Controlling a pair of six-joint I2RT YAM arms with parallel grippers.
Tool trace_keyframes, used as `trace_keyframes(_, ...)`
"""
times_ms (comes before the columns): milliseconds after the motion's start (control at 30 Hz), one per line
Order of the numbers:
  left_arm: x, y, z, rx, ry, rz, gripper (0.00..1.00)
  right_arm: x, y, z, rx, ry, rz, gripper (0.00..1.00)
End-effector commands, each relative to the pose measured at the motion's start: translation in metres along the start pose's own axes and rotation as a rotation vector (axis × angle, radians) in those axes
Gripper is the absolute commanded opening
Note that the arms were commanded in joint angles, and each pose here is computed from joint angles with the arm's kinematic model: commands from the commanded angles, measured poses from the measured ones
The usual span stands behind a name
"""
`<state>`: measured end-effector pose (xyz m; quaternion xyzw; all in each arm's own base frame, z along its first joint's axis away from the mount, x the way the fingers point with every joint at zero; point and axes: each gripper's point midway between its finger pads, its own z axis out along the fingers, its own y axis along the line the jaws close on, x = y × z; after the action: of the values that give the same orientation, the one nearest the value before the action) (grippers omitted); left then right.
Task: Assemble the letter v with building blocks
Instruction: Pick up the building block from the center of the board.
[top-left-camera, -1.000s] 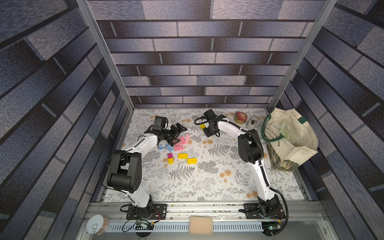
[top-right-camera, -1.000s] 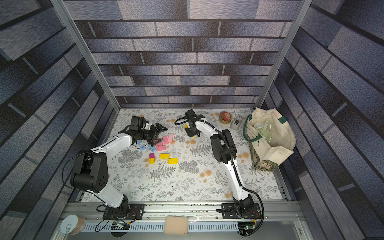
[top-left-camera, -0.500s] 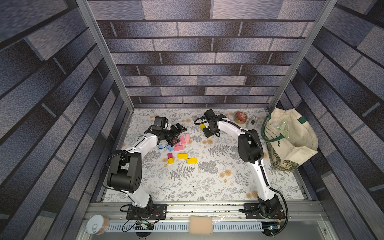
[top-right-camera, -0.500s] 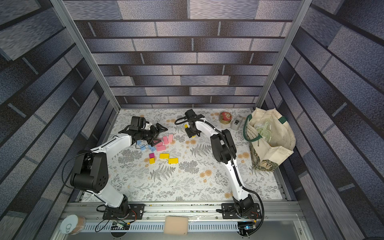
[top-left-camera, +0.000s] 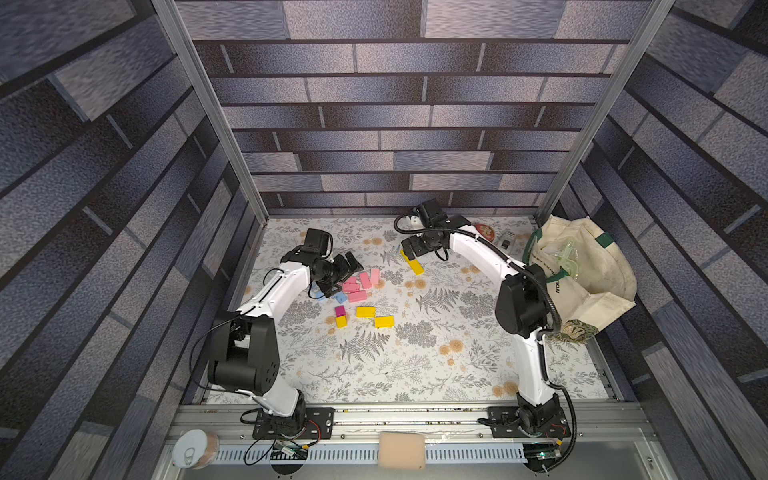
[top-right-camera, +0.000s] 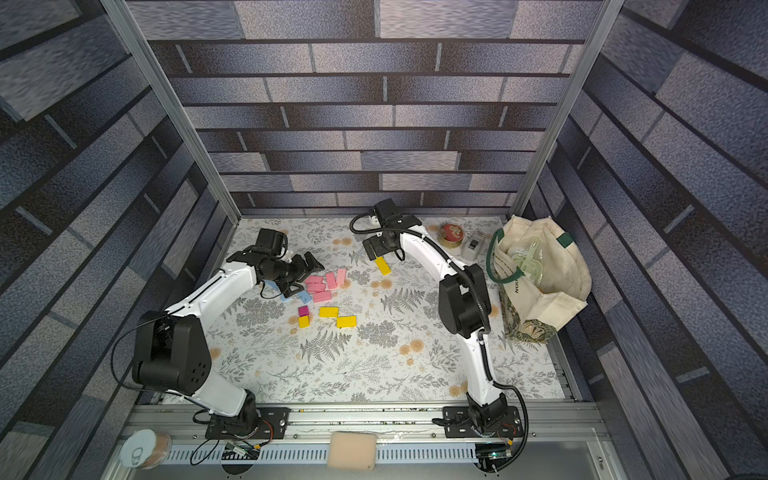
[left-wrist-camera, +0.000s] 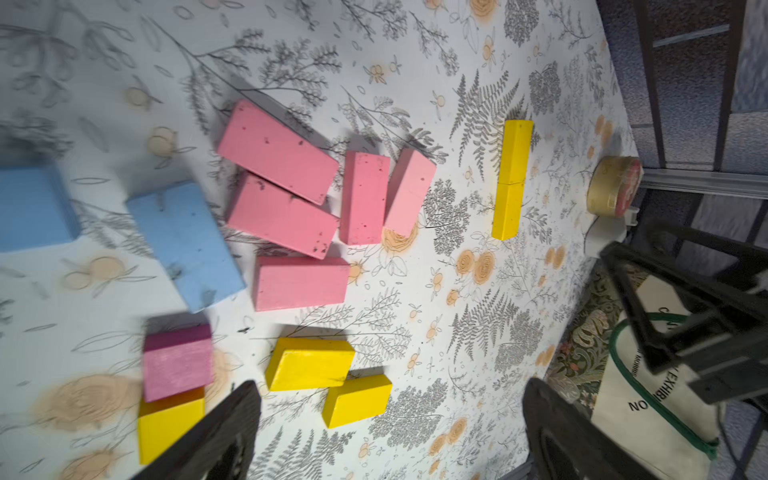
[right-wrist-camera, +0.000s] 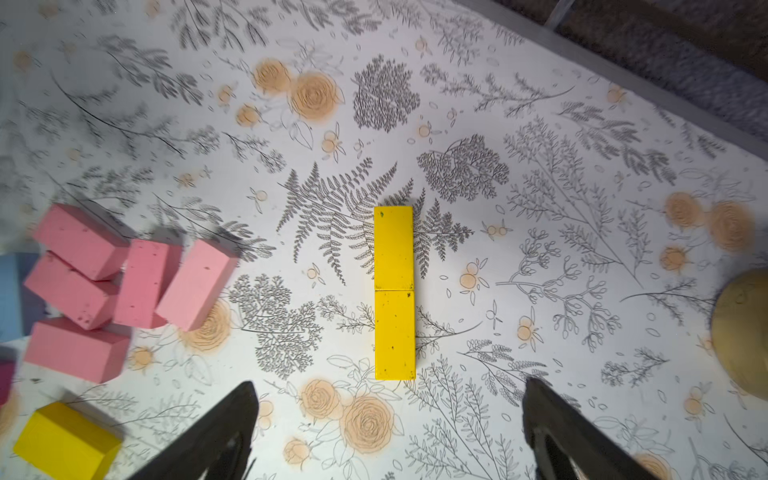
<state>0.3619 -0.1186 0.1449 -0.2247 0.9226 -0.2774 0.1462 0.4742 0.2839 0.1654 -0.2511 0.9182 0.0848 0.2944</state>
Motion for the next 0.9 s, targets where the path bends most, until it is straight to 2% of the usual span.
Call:
trace_keyframes(0,0.022,0.044,-0.022,-0.192,0.017,0.058,1.00,-0.001,0.004,-0.024,-0.012,-0.035,0.051,1.00)
trace_keyframes(67,0.036,0.061,-0.021,-0.239,0.040,0.058,1.00,0.002,0.003,-0.044,-0.009,-0.061,0.078,1.00)
trace_keyframes(267,0.066,0.090,-0.006,-0.374,0.100,0.087,1.00,0.037,0.002,-0.058,-0.010,-0.048,0.123,1.00)
trace_keyframes(433,0.067,0.095,0.009,-0.522,0.091,0.185,0.95,0.065,0.005,-0.063,-0.028,-0.033,0.134,1.00)
trace_keyframes(633,0.069,0.101,0.031,-0.643,0.129,0.236,0.87,0.083,0.008,-0.069,-0.044,-0.041,0.147,1.00)
trace_keyframes(767,0.070,0.109,0.040,-0.656,0.122,0.204,0.81,0.087,0.007,-0.073,-0.041,-0.050,0.143,1.00)
trace_keyframes(867,0.074,0.115,0.050,-0.606,0.126,0.146,0.73,0.087,0.008,-0.076,-0.050,-0.061,0.142,1.00)
